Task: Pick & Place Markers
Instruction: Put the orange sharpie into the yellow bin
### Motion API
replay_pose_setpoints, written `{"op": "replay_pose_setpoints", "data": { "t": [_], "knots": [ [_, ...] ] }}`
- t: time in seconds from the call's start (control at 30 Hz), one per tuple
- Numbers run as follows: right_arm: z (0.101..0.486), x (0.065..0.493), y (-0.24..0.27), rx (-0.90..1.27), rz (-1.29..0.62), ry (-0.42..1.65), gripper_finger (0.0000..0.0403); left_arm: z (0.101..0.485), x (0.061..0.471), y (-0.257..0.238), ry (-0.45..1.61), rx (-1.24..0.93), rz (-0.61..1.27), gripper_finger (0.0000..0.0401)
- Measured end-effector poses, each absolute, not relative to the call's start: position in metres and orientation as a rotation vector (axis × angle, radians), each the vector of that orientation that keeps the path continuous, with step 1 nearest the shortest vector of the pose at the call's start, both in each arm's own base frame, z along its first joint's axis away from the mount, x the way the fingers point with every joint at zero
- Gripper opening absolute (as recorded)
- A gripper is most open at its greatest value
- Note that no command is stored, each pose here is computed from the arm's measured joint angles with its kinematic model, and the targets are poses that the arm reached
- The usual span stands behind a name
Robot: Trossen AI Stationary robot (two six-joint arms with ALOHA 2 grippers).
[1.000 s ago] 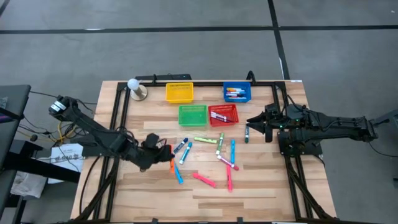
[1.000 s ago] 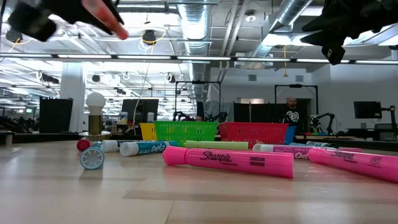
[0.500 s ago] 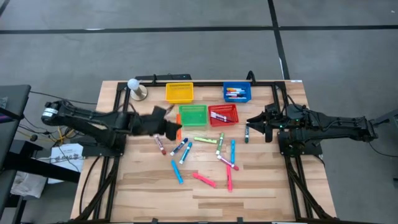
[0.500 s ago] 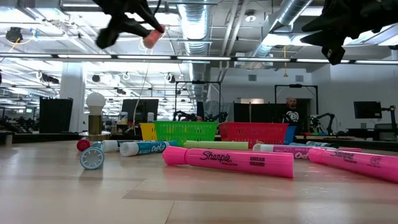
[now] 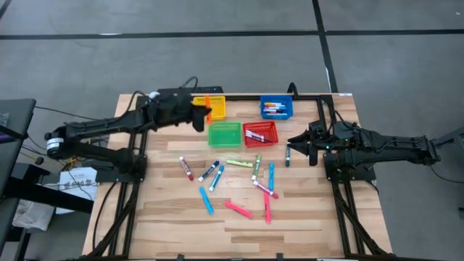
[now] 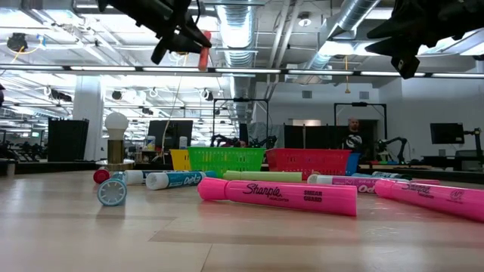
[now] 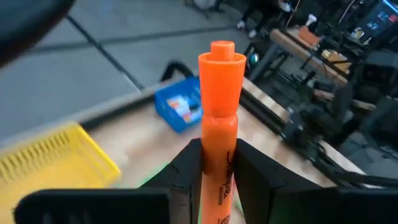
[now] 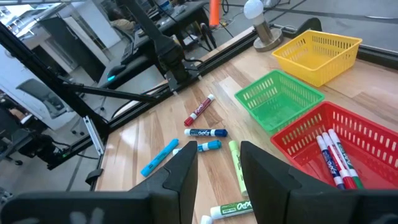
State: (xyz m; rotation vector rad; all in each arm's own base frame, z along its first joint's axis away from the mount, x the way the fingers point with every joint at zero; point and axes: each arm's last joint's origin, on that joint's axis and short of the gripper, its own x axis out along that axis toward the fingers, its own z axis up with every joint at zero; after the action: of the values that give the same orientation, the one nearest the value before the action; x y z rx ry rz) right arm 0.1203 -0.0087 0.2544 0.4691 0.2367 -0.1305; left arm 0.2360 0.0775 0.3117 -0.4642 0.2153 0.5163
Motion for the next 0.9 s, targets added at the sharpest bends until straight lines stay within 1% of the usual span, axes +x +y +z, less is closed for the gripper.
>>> {"op": "replay_pose_setpoints", "data": {
  "t": [0.27,0.37,0.5,0.67,0.9],
  "knots": [
    [0.254,0.120,-0.009,0.469,-0.131,0.237,0.0111,0.319,0.225,0.110,0.201,-0.269,0.566,0.0074],
    [0.254,0.120,-0.009,0.469,-0.131,0.237,0.0111,0.324,0.225,0.120,0.208,-0.206,0.590,0.0076],
    [0.254,0.120,-0.009,0.469,-0.131,0.237,0.0111,0.327,0.230,0.135,0.236,-0.134,0.572,0.0075],
    [0.254,0.120,-0.009,0.470,-0.131,0.236,0.0111,0.323,0.239,0.159,0.302,-0.076,0.565,0.0076],
    [0.254,0.120,-0.009,0.470,-0.131,0.237,0.0111,0.305,0.252,0.196,0.465,-0.047,0.527,0.0075]
  ]
}}
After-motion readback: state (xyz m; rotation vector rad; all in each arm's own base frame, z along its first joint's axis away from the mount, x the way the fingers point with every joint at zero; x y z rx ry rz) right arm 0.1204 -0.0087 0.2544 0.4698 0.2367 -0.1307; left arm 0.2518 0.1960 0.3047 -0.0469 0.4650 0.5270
